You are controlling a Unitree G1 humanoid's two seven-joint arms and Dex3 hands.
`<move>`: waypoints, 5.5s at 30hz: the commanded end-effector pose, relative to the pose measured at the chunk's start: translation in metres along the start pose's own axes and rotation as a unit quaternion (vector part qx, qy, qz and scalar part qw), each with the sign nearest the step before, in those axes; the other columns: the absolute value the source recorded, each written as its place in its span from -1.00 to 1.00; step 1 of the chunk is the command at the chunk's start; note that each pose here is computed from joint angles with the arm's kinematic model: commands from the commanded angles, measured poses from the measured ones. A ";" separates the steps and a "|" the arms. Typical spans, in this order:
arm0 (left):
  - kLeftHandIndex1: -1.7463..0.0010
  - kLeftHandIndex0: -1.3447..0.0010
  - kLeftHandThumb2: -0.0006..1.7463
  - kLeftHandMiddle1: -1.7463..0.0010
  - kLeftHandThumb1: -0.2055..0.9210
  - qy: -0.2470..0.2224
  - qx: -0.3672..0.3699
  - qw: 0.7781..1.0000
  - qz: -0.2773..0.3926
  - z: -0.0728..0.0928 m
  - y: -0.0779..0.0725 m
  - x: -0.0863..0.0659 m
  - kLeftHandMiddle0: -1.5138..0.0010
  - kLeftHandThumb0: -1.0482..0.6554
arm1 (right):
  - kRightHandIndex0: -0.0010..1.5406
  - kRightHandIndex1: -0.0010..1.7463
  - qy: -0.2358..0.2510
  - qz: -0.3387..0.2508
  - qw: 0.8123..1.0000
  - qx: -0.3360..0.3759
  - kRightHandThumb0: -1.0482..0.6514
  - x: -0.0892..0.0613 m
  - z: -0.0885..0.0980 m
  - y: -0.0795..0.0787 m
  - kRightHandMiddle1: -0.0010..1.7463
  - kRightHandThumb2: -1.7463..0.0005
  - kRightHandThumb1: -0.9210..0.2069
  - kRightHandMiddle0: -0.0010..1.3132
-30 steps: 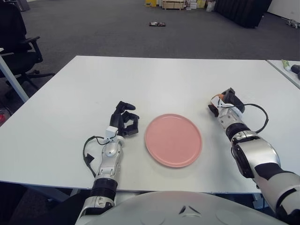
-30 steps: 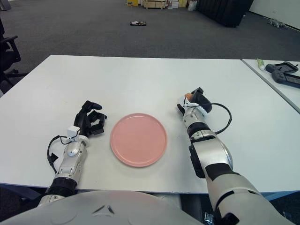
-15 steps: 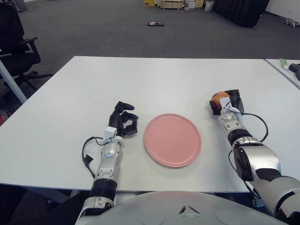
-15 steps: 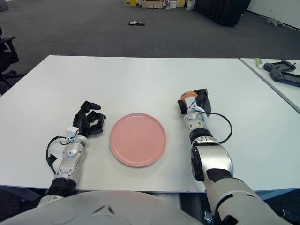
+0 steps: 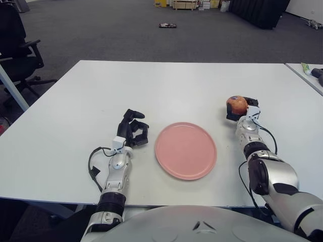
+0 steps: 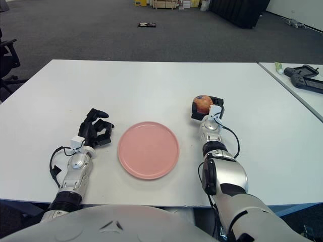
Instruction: Put the apple into the plate.
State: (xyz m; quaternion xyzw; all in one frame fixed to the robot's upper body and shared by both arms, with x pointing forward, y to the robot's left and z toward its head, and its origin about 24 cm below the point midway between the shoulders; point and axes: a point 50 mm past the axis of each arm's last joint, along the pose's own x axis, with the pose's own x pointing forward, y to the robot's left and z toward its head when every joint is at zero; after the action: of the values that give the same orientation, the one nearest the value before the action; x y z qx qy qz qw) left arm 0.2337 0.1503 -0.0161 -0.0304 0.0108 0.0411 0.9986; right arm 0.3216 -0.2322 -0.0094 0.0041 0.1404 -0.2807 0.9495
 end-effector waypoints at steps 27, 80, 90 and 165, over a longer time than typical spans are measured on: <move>-1.00 0.35 0.35 -0.64 0.00 0.034 0.002 0.999 0.010 -0.008 0.001 -0.003 0.10 0.22 | 0.15 0.94 -0.161 0.239 0.949 0.130 0.23 -0.049 0.044 0.027 1.00 -0.94 0.67 -0.03; -1.00 0.33 0.58 -0.89 -0.19 0.022 0.016 1.000 0.007 -0.009 -0.002 -0.003 0.08 0.22 | 0.17 0.92 -0.301 0.505 0.716 -0.376 0.23 -0.156 0.043 0.053 1.00 -0.95 0.71 -0.01; -1.00 0.33 0.62 -0.99 -0.19 0.028 0.029 0.999 0.011 -0.009 -0.002 -0.003 0.14 0.22 | 0.13 0.94 -0.305 0.429 0.719 -0.453 0.23 -0.154 0.036 0.055 1.00 -0.92 0.65 -0.05; -1.00 0.40 0.57 -1.00 -0.12 0.014 0.001 1.000 -0.006 -0.008 0.000 -0.004 0.17 0.22 | -1.00 -1.00 -0.323 0.558 0.731 -0.222 -1.00 -0.175 0.064 0.028 -1.00 0.74 -1.00 -1.00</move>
State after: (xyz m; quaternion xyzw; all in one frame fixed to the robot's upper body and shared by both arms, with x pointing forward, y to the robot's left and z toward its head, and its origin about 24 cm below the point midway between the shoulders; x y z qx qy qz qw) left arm 0.2348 0.1484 -0.0162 -0.0245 0.0080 0.0349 0.9991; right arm 0.2110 -0.1170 0.0929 -0.2419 -0.1455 0.3634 0.8878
